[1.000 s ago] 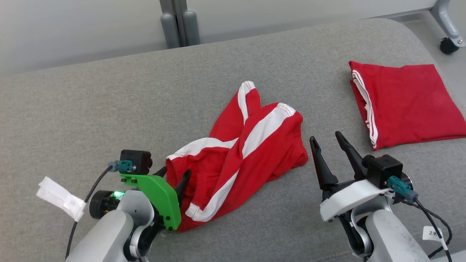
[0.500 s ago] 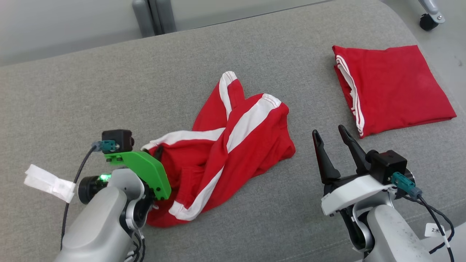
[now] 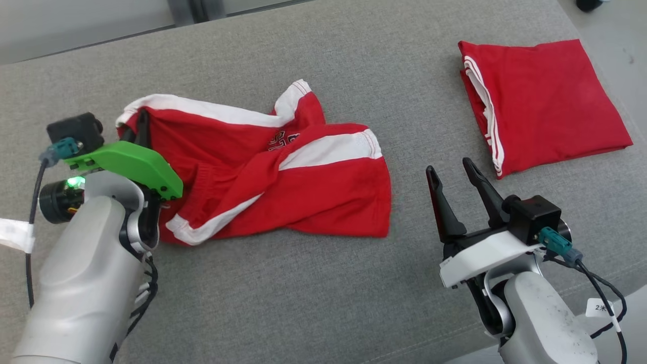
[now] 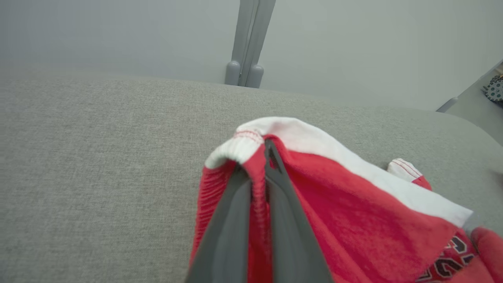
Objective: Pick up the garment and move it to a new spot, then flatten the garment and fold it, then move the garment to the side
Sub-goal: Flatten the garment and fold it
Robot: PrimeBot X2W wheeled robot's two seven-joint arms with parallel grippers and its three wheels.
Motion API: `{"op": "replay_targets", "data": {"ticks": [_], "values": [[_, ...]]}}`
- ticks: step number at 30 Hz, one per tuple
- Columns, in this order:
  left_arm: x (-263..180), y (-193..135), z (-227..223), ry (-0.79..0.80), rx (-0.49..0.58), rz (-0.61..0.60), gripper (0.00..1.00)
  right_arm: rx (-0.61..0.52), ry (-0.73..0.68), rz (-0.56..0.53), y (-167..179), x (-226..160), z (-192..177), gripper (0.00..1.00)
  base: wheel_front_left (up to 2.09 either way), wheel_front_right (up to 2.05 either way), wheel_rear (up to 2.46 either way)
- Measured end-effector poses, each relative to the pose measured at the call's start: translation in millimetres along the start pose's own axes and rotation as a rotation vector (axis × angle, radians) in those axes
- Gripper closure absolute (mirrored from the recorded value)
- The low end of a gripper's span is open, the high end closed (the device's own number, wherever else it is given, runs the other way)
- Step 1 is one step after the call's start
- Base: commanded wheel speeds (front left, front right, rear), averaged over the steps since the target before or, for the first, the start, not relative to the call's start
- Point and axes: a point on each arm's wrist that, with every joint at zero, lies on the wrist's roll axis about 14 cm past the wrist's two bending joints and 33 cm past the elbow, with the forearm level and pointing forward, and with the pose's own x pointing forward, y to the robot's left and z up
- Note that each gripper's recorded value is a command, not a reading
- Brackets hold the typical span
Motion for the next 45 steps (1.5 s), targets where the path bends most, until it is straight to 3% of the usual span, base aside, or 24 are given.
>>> {"op": "replay_targets", "data": {"ticks": [4,5,6,13,22,28,34,45], "values": [[12,10,3,-0.016,-0.015,0.034,1.00,-0.005,0.008,-0.011,-5,2,-2,0.00,0.00,0.00,0.00],[14,13,1,-0.011,-0.022,0.044,0.59,-0.006,0.012,-0.014,-6,1,-4,0.00,0.00,0.00,0.00],[15,14,-1,-0.009,-0.023,0.050,0.00,-0.007,0.016,-0.018,-7,1,-5,0.00,0.00,0.00,0.00],[13,2,9,-0.089,-0.033,-0.005,0.00,-0.018,0.011,-0.019,-9,2,-3,0.00,0.00,0.00,0.00],[-37,-15,61,-0.314,0.091,-0.097,0.00,-0.021,-0.012,0.036,8,0,9,0.00,0.00,0.00,0.00],[-90,1,37,-0.324,0.065,-0.036,0.00,-0.027,-0.022,0.073,20,-6,18,0.00,0.00,0.00,0.00],[-115,13,19,-0.294,0.043,0.007,0.00,-0.026,-0.043,0.106,32,-11,27,0.00,0.00,0.00,0.00],[-149,2,34,-0.392,0.085,-0.013,0.00,-0.017,-0.064,0.121,38,-17,35,0.00,0.00,0.00,0.00]]}}
